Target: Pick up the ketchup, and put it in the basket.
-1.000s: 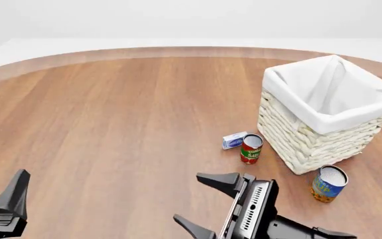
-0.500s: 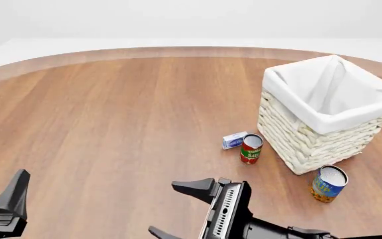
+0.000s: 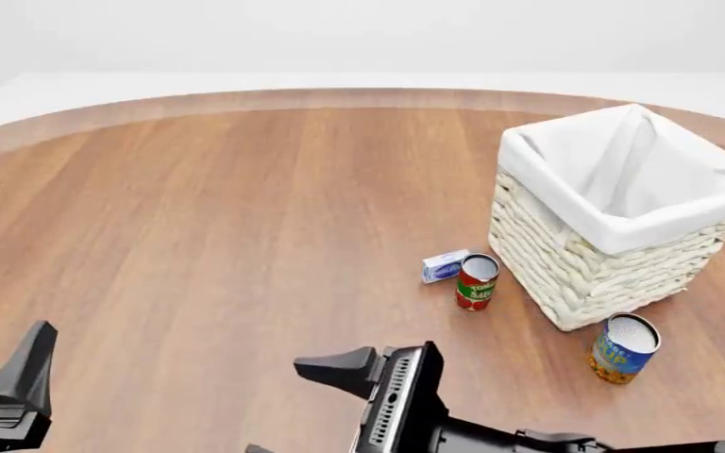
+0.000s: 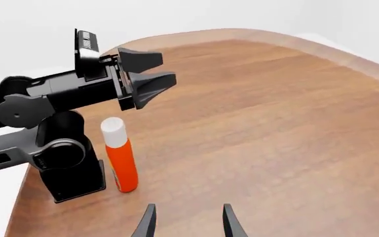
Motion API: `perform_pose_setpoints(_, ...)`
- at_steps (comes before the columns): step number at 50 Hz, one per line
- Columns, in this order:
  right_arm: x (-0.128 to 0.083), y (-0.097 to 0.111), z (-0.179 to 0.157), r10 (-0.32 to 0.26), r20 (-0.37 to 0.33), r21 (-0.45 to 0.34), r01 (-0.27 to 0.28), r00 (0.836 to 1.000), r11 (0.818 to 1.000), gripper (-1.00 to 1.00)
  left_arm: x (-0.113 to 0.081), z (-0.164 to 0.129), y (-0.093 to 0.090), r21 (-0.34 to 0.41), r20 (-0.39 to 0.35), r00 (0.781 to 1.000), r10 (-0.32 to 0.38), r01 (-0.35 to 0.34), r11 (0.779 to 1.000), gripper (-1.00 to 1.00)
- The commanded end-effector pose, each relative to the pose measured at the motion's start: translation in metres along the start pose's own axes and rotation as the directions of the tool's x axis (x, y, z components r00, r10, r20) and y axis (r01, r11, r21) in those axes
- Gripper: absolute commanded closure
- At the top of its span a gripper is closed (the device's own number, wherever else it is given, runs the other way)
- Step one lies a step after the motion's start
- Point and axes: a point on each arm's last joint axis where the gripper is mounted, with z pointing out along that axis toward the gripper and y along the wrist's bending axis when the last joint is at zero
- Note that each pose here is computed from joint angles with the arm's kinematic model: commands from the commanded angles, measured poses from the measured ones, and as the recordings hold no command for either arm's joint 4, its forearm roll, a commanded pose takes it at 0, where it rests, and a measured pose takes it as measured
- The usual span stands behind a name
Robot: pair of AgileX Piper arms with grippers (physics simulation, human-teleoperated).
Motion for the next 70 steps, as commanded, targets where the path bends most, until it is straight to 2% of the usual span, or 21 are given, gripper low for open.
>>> perform_pose_setpoints(1,-0.001,0.008,0.009,0.031,-0.016,-0.029,-0.031,0.999,0.999,-1.0,0.0,0.0,0.0,0.0,0.0,1.0,0.0,0.0,1.0,-1.0)
perform_pose_setpoints(11,-0.001,0.015,0.019,0.062,-0.037,-0.052,-0.064,0.997,0.997,-1.0,0.0,0.0,0.0,0.0,0.0,1.0,0.0,0.0,1.0,-1.0)
perform_pose_setpoints(16,0.0,0.024,0.026,0.099,-0.051,-0.076,-0.103,0.994,0.992,-1.0,0.0,0.0,0.0,0.0,0.0,1.0,0.0,0.0,1.0,-1.0)
perform_pose_setpoints(26,0.003,0.028,0.036,0.14,-0.072,-0.083,-0.145,0.988,0.986,-1.0,0.0,0.0,0.0,0.0,0.0,1.0,0.0,0.0,1.0,-1.0)
perform_pose_setpoints(42,0.005,0.044,0.052,0.167,-0.105,-0.12,-0.179,0.98,0.976,-1.0,0.0,0.0,0.0,0.0,0.0,1.0,0.0,0.0,1.0,-1.0)
perform_pose_setpoints(52,0.017,0.057,0.069,0.218,-0.149,-0.134,-0.238,0.965,0.962,-1.0,0.0,0.0,0.0,0.0,0.0,1.0,0.0,0.0,1.0,-1.0)
perform_pose_setpoints(57,0.019,0.054,0.074,0.241,-0.158,-0.119,-0.261,0.958,0.958,-1.0,0.0,0.0,0.0,0.0,0.0,1.0,0.0,0.0,1.0,-1.0)
perform_pose_setpoints(70,0.021,0.058,0.088,0.245,-0.17,-0.12,-0.267,0.955,0.956,-1.0,0.0,0.0,0.0,0.0,0.0,1.0,0.0,0.0,1.0,-1.0)
